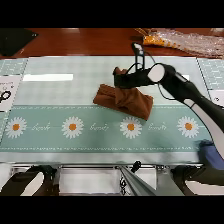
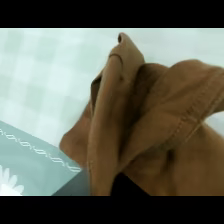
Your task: Fold the shirts.
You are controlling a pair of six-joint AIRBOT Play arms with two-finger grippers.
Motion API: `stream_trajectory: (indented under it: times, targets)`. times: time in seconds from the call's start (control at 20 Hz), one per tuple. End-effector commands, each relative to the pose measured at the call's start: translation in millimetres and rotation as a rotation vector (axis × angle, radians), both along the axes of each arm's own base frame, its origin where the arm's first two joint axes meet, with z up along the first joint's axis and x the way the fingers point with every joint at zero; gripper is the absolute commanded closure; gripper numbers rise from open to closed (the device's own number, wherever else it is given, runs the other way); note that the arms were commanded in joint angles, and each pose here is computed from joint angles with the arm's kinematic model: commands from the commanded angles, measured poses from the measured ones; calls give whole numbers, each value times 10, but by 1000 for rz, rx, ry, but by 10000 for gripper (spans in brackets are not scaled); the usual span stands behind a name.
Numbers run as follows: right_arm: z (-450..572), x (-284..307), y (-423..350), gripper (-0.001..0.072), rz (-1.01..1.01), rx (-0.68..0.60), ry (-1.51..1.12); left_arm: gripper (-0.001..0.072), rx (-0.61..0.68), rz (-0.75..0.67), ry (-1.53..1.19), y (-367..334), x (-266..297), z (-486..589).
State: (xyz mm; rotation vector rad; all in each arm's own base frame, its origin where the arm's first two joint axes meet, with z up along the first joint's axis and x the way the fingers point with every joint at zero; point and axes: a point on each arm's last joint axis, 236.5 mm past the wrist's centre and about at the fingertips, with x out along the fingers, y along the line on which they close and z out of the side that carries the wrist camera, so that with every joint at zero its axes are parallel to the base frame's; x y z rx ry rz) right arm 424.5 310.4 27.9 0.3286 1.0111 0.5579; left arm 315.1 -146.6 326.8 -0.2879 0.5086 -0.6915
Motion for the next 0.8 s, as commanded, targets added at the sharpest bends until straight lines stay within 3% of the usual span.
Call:
stream_trajectory:
  times: [0.0,0.05,0.15,0.4,0.55,0.7,0.75]
  targets:
    - [-203,-36,366,580,-7,60,22,694,30,-44,57,-22,-183,-110]
    - [-190,-15,425,453,-22,86,18,693,30,-45,57,-23,-186,-110]
    - [-95,96,460,349,-71,142,-4,693,31,-45,58,-21,-183,-114]
    - [208,230,132,334,-102,153,-30,693,33,-45,58,-20,-184,-116]
    - [258,100,-712,334,-40,-109,-30,693,60,-27,62,33,-159,-164]
    - [68,-273,-2332,338,-85,-608,137,693,110,7,68,134,-114,-249]
    - [14,-434,-2800,338,-123,-718,213,693,130,21,71,177,-96,-282]
